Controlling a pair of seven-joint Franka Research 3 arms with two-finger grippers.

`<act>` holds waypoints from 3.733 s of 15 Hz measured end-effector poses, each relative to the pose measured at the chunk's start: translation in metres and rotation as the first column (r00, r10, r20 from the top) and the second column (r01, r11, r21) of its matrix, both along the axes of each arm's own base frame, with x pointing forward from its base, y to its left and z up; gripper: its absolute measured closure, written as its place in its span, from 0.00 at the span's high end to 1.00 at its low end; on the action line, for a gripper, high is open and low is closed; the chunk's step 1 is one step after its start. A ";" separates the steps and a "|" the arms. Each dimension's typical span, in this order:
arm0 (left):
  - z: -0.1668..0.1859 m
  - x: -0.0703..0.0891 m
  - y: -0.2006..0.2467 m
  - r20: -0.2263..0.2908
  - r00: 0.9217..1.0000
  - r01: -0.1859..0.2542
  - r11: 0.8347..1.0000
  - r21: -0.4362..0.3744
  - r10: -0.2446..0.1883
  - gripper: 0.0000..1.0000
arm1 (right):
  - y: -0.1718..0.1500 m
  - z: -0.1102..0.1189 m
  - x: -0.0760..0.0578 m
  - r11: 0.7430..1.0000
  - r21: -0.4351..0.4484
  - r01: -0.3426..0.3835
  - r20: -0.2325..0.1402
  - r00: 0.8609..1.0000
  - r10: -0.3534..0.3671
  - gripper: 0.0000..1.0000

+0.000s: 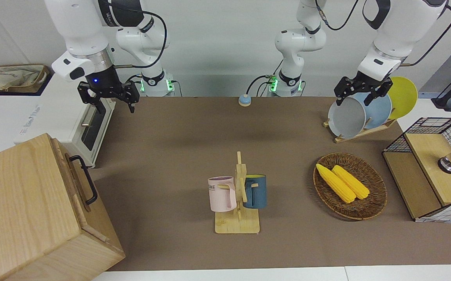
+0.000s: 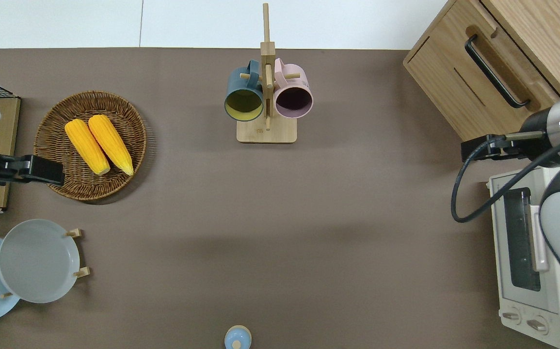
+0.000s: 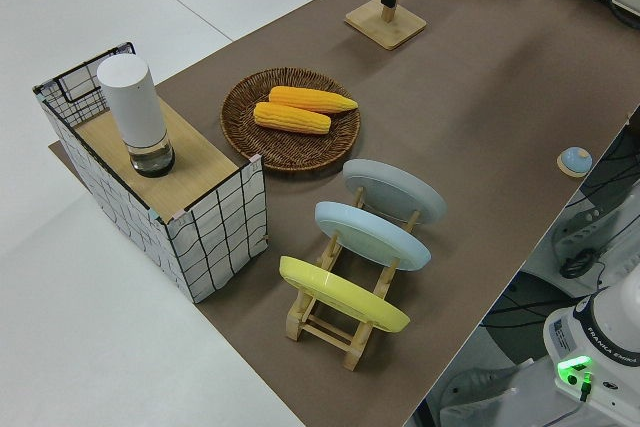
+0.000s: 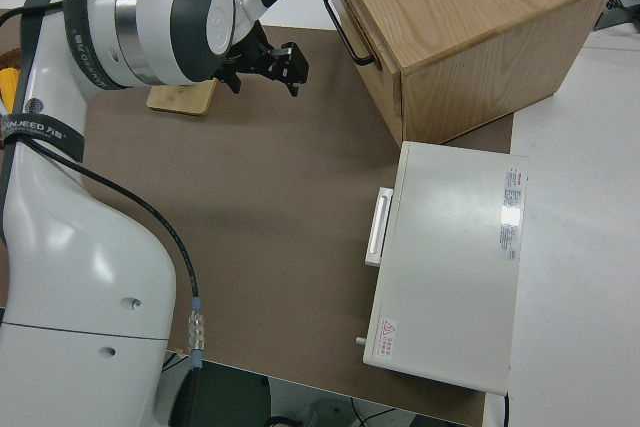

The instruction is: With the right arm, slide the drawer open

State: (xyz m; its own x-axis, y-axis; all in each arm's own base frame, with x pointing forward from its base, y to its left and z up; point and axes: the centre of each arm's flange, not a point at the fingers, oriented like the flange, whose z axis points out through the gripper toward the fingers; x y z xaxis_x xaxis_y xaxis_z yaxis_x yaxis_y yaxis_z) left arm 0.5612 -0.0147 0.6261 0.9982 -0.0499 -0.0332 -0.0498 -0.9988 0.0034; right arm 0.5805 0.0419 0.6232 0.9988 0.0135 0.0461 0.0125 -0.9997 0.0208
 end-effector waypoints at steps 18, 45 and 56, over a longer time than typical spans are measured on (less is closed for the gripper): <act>0.000 0.000 0.000 0.000 1.000 0.000 1.000 0.000 0.000 1.00 | -0.007 0.014 0.000 1.000 -0.003 0.012 0.026 1.000 -0.012 0.99; 0.000 0.000 0.000 0.000 1.000 0.000 1.000 0.000 0.000 1.00 | 0.056 -0.003 0.014 0.832 -0.543 -0.115 0.033 0.987 0.158 0.99; 0.000 0.000 0.000 0.000 1.000 0.000 1.000 0.000 0.000 1.00 | 0.127 -0.087 0.044 0.543 -0.834 -0.099 0.026 0.975 0.219 0.99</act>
